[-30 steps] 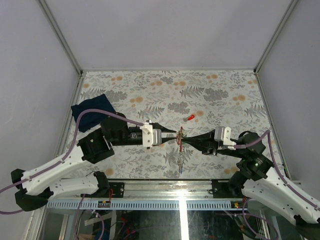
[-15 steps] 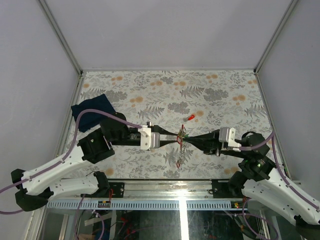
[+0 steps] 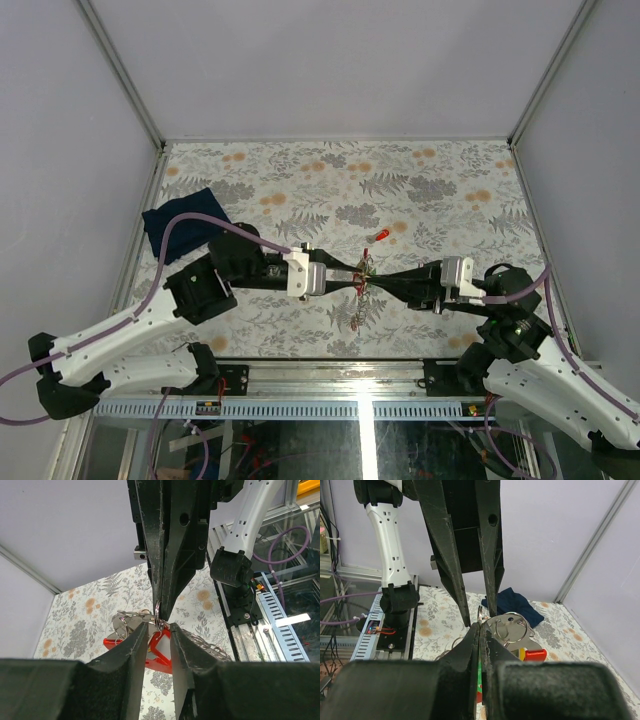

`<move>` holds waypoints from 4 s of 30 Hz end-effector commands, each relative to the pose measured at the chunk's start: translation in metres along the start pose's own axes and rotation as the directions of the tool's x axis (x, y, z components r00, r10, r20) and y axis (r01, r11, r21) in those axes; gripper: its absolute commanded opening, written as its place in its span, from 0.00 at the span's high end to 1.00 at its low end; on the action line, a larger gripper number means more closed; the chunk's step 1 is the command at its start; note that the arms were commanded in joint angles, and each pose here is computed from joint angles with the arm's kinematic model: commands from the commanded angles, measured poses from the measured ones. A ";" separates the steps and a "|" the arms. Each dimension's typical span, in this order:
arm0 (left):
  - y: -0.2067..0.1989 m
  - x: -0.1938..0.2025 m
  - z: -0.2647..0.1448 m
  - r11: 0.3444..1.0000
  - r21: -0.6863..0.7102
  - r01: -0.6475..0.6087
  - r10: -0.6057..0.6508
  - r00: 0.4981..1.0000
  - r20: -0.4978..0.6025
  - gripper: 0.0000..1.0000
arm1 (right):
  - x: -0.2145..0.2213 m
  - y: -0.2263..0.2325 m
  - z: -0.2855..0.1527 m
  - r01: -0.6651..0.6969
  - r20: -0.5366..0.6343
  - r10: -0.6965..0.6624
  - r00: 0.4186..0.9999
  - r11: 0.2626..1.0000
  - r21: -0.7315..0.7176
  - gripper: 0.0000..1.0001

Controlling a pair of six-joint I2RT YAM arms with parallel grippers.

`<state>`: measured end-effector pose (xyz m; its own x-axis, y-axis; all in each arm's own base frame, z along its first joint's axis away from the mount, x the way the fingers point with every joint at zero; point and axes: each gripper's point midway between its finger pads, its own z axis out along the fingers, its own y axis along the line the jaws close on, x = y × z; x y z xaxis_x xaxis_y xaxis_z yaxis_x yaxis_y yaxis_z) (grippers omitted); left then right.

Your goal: Put the keys on the keyring

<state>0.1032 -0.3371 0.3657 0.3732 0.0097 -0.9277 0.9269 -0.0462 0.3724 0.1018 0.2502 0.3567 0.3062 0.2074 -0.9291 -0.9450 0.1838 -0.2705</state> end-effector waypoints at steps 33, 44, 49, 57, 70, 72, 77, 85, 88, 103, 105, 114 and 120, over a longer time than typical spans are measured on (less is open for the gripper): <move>0.023 -0.002 0.005 0.985 -0.015 -0.170 0.169 0.984 -0.060 1.00 | -0.012 0.001 -0.007 0.103 -0.042 -0.104 0.994 0.994 -0.022 0.75; 0.034 0.005 0.001 0.982 0.000 -0.187 0.184 0.965 -0.186 1.00 | 0.000 -0.008 -0.005 0.117 -0.117 -0.118 0.986 0.993 -0.009 0.75; 0.039 0.008 -0.003 0.983 0.001 -0.181 0.176 0.952 -0.252 1.00 | 0.004 -0.014 -0.002 0.117 -0.133 -0.114 0.985 0.993 0.012 0.77; 0.042 0.012 -0.004 0.986 0.006 -0.164 0.158 0.940 -0.301 1.00 | 0.008 -0.023 0.006 0.102 -0.135 -0.096 0.986 0.994 0.041 0.77; 0.039 0.022 0.000 0.990 0.037 -0.137 0.141 0.925 -0.353 1.00 | 0.016 -0.028 0.012 0.069 -0.141 -0.060 0.988 0.996 0.058 0.78; 0.039 0.023 0.000 0.990 0.038 -0.136 0.141 0.922 -0.360 1.00 | 0.018 -0.028 0.012 0.063 -0.145 -0.054 0.988 0.996 0.058 0.80; 0.040 0.023 -0.001 0.990 0.038 -0.139 0.143 0.916 -0.375 1.00 | 0.022 -0.030 0.012 0.056 -0.156 -0.044 0.987 0.996 0.072 1.00; 0.033 0.009 -0.009 0.987 -0.004 -0.162 0.154 0.948 -0.280 0.81 | 0.011 -0.025 0.004 0.091 -0.133 -0.082 0.988 0.994 0.065 1.00; 0.028 -0.001 -0.015 0.985 -0.031 -0.171 0.161 0.964 -0.210 0.77 | 0.005 -0.020 0.001 0.107 -0.114 -0.101 0.988 0.993 0.045 1.00; 0.028 -0.034 -0.018 0.978 -0.137 -0.156 0.157 0.988 -0.002 0.74 | -0.038 -0.014 0.005 0.023 0.216 -0.040 0.976 0.996 0.082 1.00; 0.028 -0.037 -0.018 0.978 -0.134 -0.161 0.164 0.986 0.011 0.74 | -0.042 -0.017 0.003 0.001 0.258 -0.029 0.966 0.994 0.107 1.00; 0.026 -0.048 -0.020 0.979 -0.150 -0.135 0.147 0.987 0.070 0.74 | -0.060 -0.027 -0.006 -0.092 0.431 0.012 0.902 0.982 0.165 1.00; 0.029 -0.045 -0.018 0.979 -0.166 -0.119 0.131 0.989 0.069 0.73 | -0.069 -0.030 -0.008 -0.151 0.520 0.051 0.853 0.977 0.152 1.00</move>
<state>0.1155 -0.3188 0.4020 0.4797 -0.0004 -0.8774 0.8739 0.0890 0.4778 0.1216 0.2453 0.3795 0.2354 0.5211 -0.8204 -0.9525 0.2916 -0.0881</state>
